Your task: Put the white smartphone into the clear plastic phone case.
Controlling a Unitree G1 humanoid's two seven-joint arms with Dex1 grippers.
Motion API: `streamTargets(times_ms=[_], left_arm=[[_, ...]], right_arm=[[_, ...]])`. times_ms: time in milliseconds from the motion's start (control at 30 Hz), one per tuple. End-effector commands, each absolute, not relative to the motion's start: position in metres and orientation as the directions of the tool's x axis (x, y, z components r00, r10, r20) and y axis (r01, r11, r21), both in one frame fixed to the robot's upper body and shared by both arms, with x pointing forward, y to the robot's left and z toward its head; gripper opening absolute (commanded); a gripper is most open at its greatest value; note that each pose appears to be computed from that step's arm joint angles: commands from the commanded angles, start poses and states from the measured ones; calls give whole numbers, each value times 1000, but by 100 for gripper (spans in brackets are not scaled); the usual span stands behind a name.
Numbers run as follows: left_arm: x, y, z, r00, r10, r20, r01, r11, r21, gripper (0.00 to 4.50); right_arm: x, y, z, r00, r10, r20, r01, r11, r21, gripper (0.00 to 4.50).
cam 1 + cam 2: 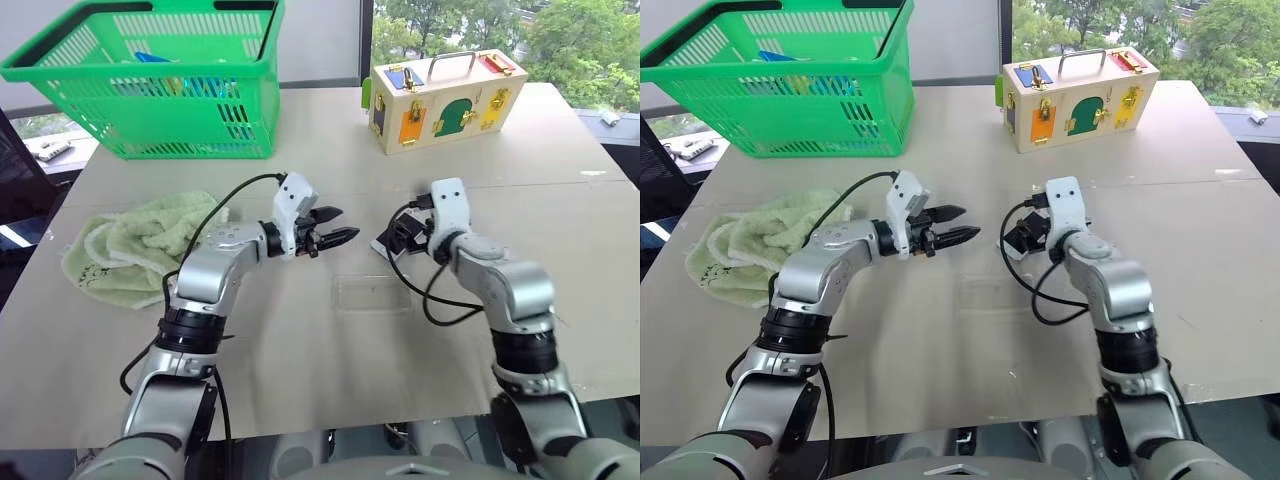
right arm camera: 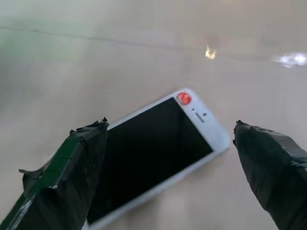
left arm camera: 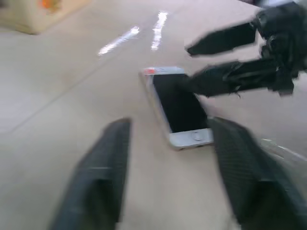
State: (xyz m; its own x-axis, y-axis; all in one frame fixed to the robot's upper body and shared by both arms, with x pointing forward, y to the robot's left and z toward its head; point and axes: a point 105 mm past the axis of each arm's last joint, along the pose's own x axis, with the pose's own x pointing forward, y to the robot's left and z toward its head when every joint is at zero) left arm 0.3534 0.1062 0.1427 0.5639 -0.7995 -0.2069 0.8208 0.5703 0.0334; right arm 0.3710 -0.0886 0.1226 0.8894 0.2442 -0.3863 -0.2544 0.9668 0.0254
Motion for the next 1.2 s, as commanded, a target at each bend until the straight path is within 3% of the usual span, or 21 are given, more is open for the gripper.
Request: streamTargets(times_ms=[33,100,367,500,700,900,1033,1200], left_arm=[[352,108,155,604,-780,-163,797,598,90,445],[353,110,152,626,-762,-166,779,620,92,445],[348,124,150,664,-726,-179,746,659,95,445],[343,128,146,674,-715,-187,737,670,91,445],[347,127,147,678,-712,-185,733,673,98,445],[347,129,145,667,-720,-189,742,666,79,445],[331,118,153,570,-807,-152,820,570,47,445],[309,124,161,452,-880,-148,892,450,44,445]], right_arm=[[385,-83,139,919,215,-329,-219,975,23,450],[390,-75,141,923,216,-319,-229,973,-5,450],[383,-39,123,826,407,-390,-531,794,-295,450],[379,-62,112,800,393,-454,-579,704,-411,450],[367,-115,120,815,313,-488,-555,666,-499,450],[351,-134,122,828,283,-484,-495,775,-393,450],[355,-118,126,832,355,-426,-480,846,-232,450],[368,-118,119,823,382,-421,-487,855,-176,450]])
